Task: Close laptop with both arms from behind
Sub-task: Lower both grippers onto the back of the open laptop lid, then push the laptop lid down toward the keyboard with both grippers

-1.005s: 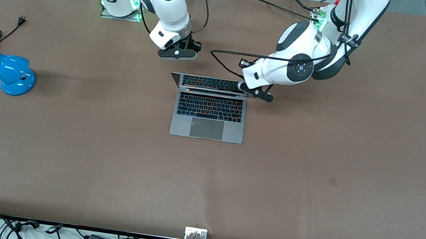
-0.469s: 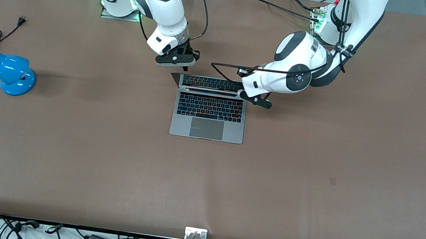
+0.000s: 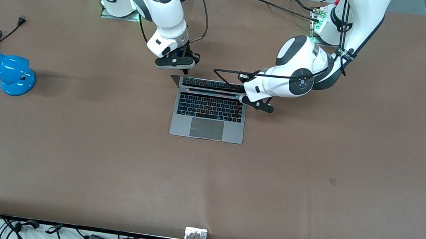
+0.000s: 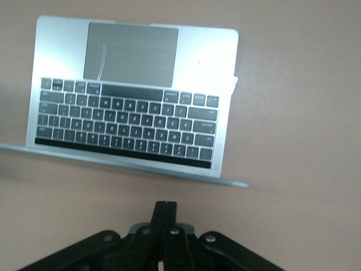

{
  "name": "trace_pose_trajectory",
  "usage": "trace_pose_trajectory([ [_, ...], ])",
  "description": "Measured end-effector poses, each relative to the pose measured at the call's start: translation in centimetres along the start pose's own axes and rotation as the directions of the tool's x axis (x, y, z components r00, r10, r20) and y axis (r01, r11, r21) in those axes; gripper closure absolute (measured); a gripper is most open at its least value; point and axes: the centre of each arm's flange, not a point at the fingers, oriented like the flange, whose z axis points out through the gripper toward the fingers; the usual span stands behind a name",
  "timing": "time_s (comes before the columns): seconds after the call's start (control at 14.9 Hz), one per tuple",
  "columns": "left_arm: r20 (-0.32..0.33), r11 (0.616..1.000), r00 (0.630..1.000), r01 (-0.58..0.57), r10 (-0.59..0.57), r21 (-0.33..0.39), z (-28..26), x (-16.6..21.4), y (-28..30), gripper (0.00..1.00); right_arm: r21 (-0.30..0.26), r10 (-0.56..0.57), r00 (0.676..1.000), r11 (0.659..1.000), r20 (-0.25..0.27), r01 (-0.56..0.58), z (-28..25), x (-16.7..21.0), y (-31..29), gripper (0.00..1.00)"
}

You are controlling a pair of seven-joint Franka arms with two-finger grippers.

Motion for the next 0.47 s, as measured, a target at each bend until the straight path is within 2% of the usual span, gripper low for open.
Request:
trace_pose_trajectory([
  [0.13,-0.015,1.000,1.000,-0.002,0.002,0.003,-0.1,0.5,-0.2,0.99,0.001,0.017,1.000,1.000,-0.007,-0.017,0.3,0.7,0.7,0.99],
  [0.47,-0.026,1.000,1.000,0.002,-0.003,-0.010,0.3,2.2,-0.6,0.99,0.042,0.049,0.997,0.998,-0.065,-0.046,3.0,2.3,1.6,0.99],
])
